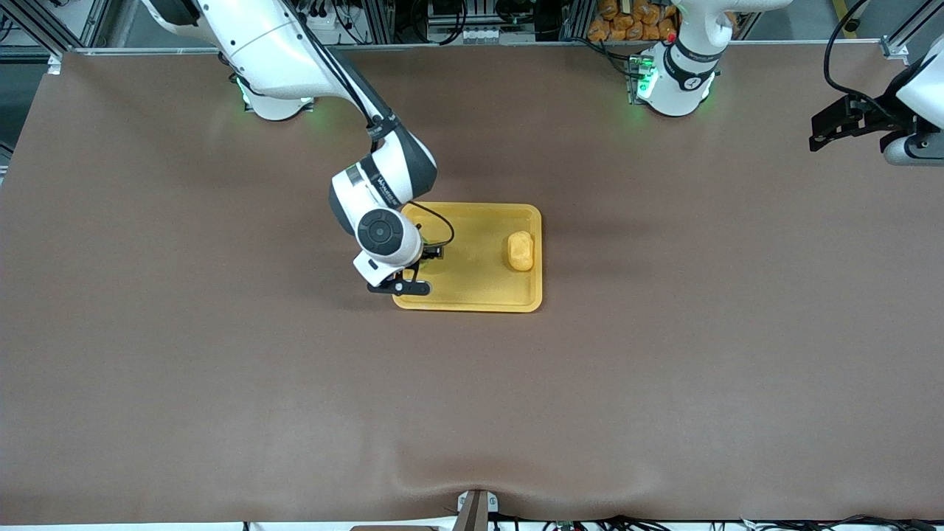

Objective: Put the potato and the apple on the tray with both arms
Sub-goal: 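Move the apple over the tray with the right gripper while the left gripper withdraws, then open the right gripper to release the green apple onto the tray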

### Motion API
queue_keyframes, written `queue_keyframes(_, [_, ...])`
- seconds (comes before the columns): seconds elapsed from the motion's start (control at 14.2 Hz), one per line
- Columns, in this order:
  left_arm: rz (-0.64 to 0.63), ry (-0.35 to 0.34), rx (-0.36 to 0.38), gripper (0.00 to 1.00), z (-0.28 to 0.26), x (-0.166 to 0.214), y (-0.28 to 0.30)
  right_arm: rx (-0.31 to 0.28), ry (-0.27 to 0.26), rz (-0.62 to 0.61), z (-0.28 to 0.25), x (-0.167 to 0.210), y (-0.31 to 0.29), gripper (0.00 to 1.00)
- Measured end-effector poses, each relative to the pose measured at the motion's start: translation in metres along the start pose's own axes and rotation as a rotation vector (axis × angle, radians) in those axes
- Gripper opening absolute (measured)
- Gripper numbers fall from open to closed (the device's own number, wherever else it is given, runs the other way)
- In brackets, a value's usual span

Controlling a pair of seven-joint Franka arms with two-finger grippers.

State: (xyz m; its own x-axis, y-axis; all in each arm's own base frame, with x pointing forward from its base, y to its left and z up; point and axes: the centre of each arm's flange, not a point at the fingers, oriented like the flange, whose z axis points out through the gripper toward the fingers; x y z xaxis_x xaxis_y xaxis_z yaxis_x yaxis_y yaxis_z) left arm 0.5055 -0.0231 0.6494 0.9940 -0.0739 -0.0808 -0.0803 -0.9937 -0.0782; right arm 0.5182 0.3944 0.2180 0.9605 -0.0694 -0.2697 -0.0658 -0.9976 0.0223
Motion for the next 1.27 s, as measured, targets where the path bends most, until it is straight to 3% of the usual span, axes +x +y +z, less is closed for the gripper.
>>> queue_keyframes(0.42, [0.01, 0.009, 0.002, 1.0, -0.004, -0.003, 0.005, -0.031, -0.013, 0.041, 0.019, -0.025, -0.019, 0.85])
queue_keyframes(0.56, [0.014, 0.009, -0.002, 1.0, -0.004, -0.003, 0.008, -0.032, -0.004, 0.054, 0.019, -0.024, -0.018, 0.99])
queue_keyframes(0.63, [0.017, 0.009, -0.014, 1.0, -0.004, -0.003, 0.01, -0.032, 0.001, 0.055, 0.018, -0.023, -0.017, 1.0])
queue_keyframes(1.27, [0.015, 0.005, -0.031, 1.0, -0.002, -0.003, 0.01, 0.016, 0.061, 0.084, -0.024, 0.0, -0.005, 1.0])
